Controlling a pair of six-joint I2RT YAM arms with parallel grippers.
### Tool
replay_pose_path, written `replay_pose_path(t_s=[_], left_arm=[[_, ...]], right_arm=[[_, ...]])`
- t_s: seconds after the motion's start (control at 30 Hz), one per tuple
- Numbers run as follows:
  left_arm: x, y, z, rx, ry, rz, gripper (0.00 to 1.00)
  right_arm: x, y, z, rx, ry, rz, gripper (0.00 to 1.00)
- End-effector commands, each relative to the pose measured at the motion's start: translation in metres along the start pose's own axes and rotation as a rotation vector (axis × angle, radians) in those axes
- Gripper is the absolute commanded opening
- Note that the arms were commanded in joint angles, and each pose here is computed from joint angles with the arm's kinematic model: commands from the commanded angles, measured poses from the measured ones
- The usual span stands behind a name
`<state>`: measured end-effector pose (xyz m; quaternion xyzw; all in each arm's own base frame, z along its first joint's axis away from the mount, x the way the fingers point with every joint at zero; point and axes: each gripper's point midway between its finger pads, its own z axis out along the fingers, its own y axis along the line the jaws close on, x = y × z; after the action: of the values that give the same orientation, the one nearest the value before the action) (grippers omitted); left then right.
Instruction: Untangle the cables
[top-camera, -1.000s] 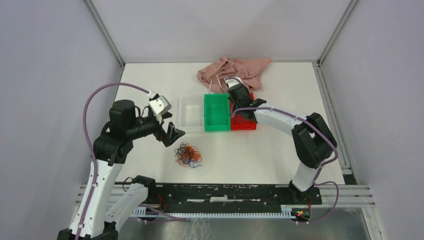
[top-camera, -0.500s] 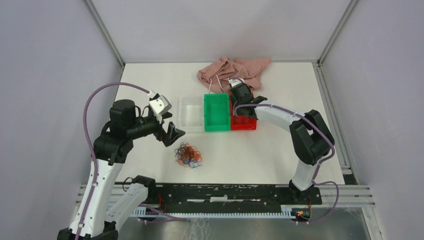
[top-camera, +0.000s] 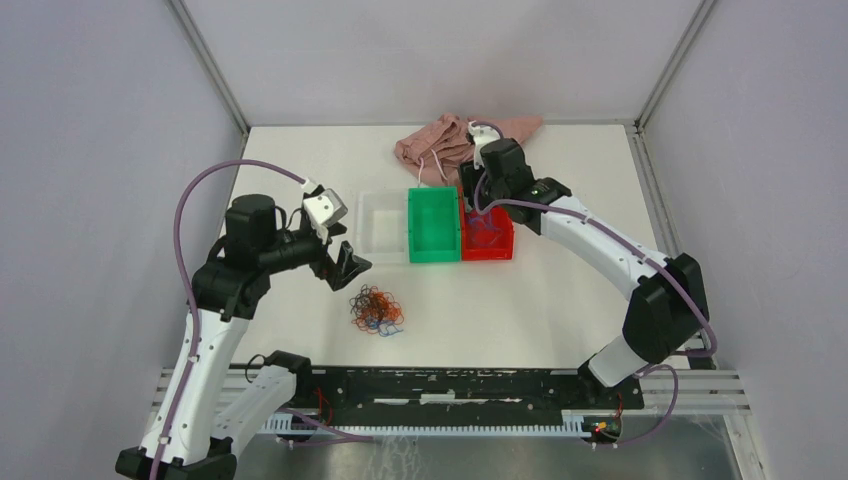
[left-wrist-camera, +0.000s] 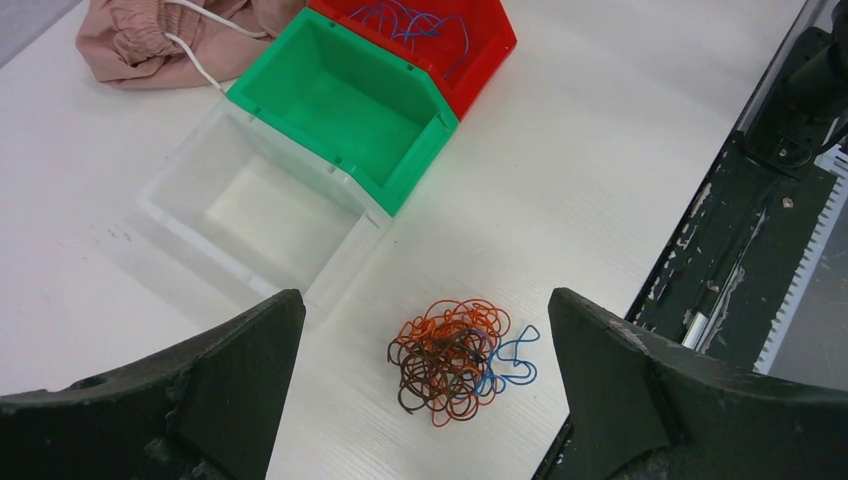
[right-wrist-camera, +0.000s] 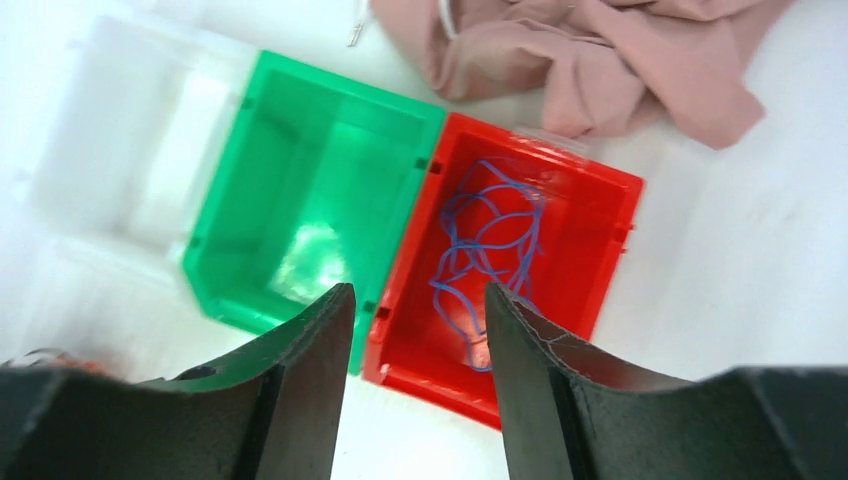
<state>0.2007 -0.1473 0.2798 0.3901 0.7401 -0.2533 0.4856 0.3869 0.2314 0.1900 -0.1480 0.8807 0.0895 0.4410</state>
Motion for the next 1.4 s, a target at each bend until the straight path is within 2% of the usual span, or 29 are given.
replay_pose_path(t_s=[0.0,0.07,0.2,0.27,0.4,0.57,0.77,1.0,1.1,1.13,1.27,1.3,1.37], left_arm=[[0.002,0.000,-0.003,0.009,0.011,0.083,0.99],[0.013,0.003,-0.006,-0.016,0.060,0.102,0.99],[0.037,0.002,-0.008,-0.019,0.124,0.123,0.99],[0.046,0.000,-0.006,-0.008,0.137,0.126,0.99],[0.059,0.004,-0.003,-0.013,0.174,0.130,0.99],[0.061,0.007,0.000,-0.013,0.185,0.138,1.00],[0.056,0.008,0.000,-0.017,0.172,0.134,1.00],[0.049,0.009,-0.004,-0.031,0.157,0.143,1.00],[0.049,0.009,-0.003,-0.032,0.157,0.143,1.00],[0.049,0.009,-0.003,-0.031,0.160,0.141,1.00],[0.052,0.010,-0.002,-0.029,0.166,0.147,1.00],[0.052,0.009,-0.002,-0.026,0.165,0.150,1.00],[0.051,0.005,-0.002,-0.003,0.155,0.158,0.99]], right_arm=[[-0.014,0.053,-0.033,-0.253,-0.100,0.023,0.57],[0.000,0.092,-0.050,-0.351,-0.113,-0.039,0.57],[0.041,0.156,-0.069,-0.559,-0.066,-0.024,0.52],[0.063,0.179,-0.076,-0.635,-0.053,-0.038,0.49],[0.101,0.222,-0.095,-0.765,-0.026,-0.151,0.48],[0.146,0.247,-0.093,-0.837,0.097,-0.217,0.49],[0.182,0.266,-0.076,-0.911,0.203,-0.246,0.57],[0.198,0.274,-0.055,-0.903,0.266,-0.281,0.55],[0.200,0.275,-0.053,-0.902,0.277,-0.284,0.49],[0.200,0.275,-0.054,-0.901,0.276,-0.284,0.44],[0.193,0.270,-0.057,-0.874,0.268,-0.285,0.07],[0.190,0.267,-0.060,-0.862,0.271,-0.287,0.01],[0.180,0.262,-0.069,-0.849,0.262,-0.295,0.00]])
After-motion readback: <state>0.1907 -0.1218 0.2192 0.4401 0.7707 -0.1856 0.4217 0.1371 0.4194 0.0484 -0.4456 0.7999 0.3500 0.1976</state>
